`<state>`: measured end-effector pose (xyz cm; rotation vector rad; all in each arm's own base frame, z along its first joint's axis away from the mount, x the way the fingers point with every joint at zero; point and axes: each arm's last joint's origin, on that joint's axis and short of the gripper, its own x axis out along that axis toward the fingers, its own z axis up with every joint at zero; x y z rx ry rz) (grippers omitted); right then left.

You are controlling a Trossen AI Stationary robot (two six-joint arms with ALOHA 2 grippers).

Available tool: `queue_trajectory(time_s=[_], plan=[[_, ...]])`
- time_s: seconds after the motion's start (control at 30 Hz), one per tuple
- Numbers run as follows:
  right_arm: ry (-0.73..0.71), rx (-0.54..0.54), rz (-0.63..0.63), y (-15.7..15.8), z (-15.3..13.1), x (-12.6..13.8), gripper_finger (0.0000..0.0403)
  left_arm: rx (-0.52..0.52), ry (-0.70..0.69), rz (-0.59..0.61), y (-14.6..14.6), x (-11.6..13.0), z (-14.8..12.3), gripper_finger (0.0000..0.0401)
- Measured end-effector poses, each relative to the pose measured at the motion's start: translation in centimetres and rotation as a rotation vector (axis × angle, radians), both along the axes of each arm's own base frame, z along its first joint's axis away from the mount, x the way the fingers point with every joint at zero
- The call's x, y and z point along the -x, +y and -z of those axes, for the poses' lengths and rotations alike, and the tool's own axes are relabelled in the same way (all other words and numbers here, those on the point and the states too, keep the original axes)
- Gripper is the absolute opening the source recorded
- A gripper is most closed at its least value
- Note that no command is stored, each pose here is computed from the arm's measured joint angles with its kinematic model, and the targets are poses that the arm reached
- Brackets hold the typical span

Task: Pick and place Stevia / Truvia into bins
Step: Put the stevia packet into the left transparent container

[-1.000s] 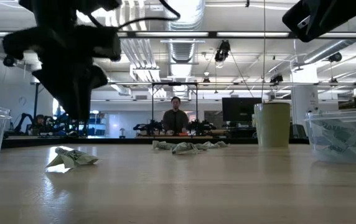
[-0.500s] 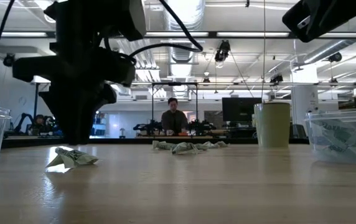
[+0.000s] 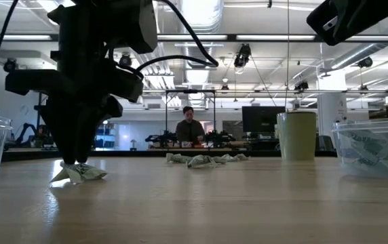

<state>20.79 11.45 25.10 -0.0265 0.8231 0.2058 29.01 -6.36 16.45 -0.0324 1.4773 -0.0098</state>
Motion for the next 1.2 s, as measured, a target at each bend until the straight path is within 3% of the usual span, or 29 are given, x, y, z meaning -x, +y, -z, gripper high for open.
queue_trajectory(time_s=[0.57, 0.93, 1.2], plan=[[-0.003, -0.002, 0.000, 0.01, -0.01, -0.02, 0.0068, -0.014, -0.012, -0.002, 0.09, 0.26, 0.74, 0.0111], [-0.005, -0.003, 0.001, 0.02, -0.03, -0.03, 0.0066, -0.091, -0.018, -0.010, 0.35, 0.44, 1.00, 0.0110], [-0.005, -0.003, 0.001, 0.02, -0.03, -0.03, 0.0070, -0.092, -0.020, -0.008, 0.35, 0.42, 1.00, 0.0055]])
